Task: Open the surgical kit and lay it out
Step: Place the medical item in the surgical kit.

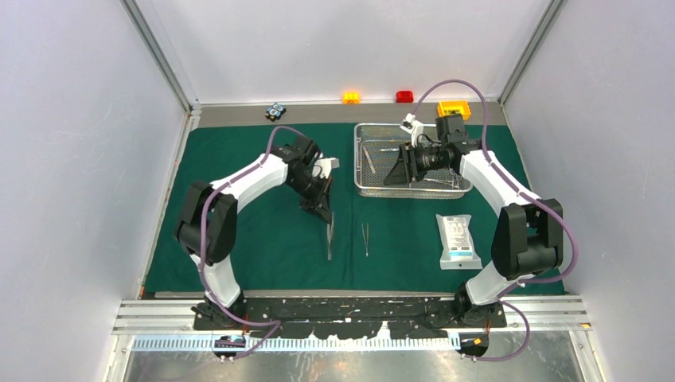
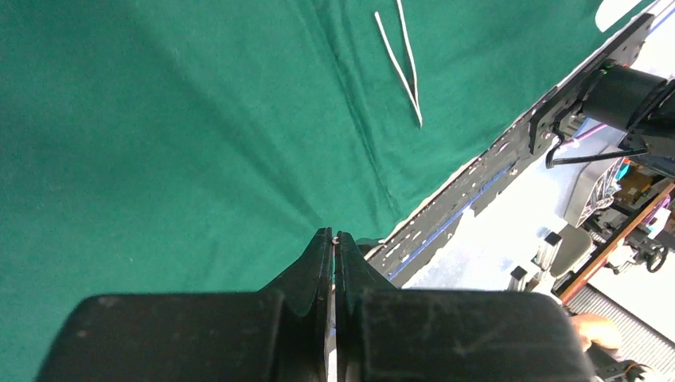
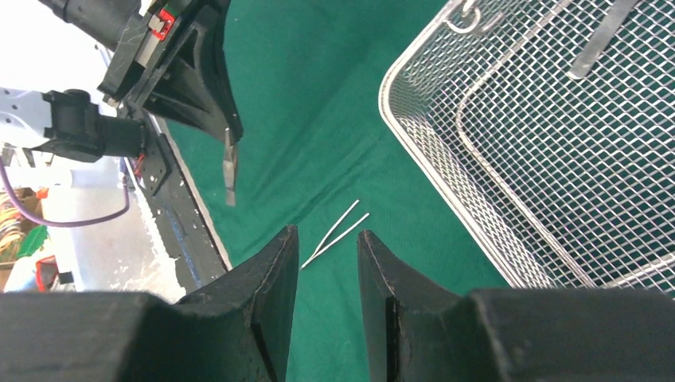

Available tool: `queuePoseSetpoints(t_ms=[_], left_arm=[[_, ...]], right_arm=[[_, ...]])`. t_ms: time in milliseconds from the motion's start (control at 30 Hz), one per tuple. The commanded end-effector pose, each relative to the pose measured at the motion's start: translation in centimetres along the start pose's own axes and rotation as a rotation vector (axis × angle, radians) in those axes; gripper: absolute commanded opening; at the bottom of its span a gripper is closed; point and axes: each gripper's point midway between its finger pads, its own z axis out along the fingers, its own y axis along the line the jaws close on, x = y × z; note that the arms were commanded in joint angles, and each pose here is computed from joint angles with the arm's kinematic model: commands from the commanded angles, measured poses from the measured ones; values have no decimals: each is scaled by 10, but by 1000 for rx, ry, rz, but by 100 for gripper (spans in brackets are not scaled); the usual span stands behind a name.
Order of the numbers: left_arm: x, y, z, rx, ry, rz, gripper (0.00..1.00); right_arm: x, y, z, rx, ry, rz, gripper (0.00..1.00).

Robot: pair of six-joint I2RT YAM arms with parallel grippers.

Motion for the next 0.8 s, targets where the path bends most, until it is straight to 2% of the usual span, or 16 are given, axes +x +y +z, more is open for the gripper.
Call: queuePoseSetpoints(t_ms=[0,367,767], left_arm=[[0,-7,-6,-41,29,-84,0],[-19,-3,23,-43,129,-208,0],[-24,12,34,-87,160,-216,3]], right_arm=[[-7,-8,-7,52,-13,-48,38],[-4,-19,-16,90,-22,-31,38],[-2,-23,-16,68,-29,-13,38]])
